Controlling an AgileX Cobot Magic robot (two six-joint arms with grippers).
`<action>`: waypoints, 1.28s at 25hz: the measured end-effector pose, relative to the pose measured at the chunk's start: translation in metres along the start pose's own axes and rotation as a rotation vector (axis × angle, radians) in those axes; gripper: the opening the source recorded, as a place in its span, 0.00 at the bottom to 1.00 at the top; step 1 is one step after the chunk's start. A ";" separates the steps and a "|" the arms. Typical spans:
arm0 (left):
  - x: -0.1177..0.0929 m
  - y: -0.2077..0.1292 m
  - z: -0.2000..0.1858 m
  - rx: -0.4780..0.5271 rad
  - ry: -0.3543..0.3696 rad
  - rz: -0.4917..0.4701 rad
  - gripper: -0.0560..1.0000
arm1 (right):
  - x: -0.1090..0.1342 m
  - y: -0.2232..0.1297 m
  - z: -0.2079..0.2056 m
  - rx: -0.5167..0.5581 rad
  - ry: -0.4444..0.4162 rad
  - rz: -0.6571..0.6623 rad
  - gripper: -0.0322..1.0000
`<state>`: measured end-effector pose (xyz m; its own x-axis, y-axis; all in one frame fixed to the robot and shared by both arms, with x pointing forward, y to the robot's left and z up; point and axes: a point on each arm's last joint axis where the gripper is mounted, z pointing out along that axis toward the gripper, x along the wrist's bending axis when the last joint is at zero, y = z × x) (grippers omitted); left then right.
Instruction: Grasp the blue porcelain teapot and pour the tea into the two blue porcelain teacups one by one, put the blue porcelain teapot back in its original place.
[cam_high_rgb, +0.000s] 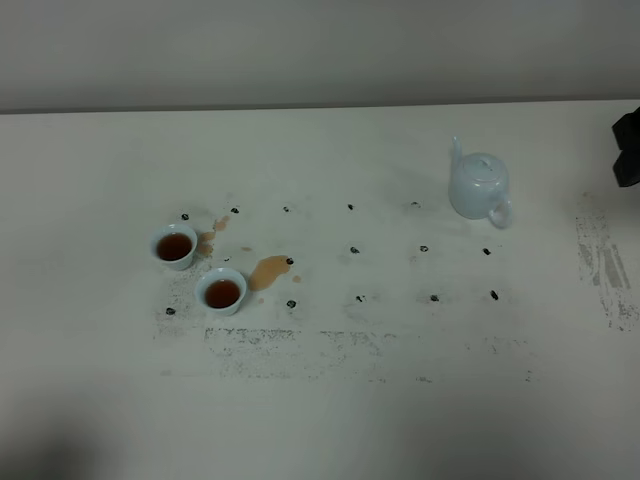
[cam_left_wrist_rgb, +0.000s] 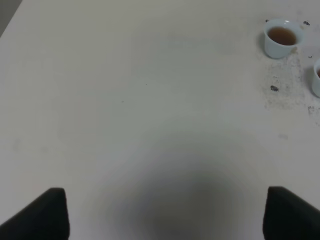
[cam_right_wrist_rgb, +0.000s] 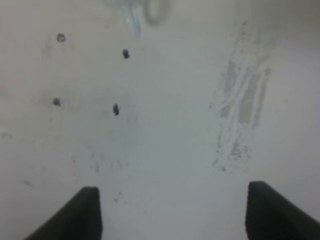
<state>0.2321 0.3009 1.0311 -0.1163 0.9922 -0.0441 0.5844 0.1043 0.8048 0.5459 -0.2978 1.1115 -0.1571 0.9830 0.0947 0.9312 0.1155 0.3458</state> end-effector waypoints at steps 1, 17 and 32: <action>0.000 0.000 0.000 0.000 0.000 0.000 0.76 | 0.002 -0.008 -0.011 -0.024 -0.010 0.005 0.60; 0.000 0.000 0.000 0.000 0.000 0.000 0.76 | 0.034 -0.192 -0.062 -0.195 -0.097 0.026 0.60; 0.000 0.000 0.000 0.000 0.000 0.000 0.76 | 0.050 -0.292 -0.041 -0.565 -0.095 0.037 0.60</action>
<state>0.2321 0.3009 1.0311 -0.1163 0.9922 -0.0441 0.5844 0.1043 0.8048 0.2528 -0.2885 1.0539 -0.0731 0.9965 0.0407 0.6109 0.0125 0.7916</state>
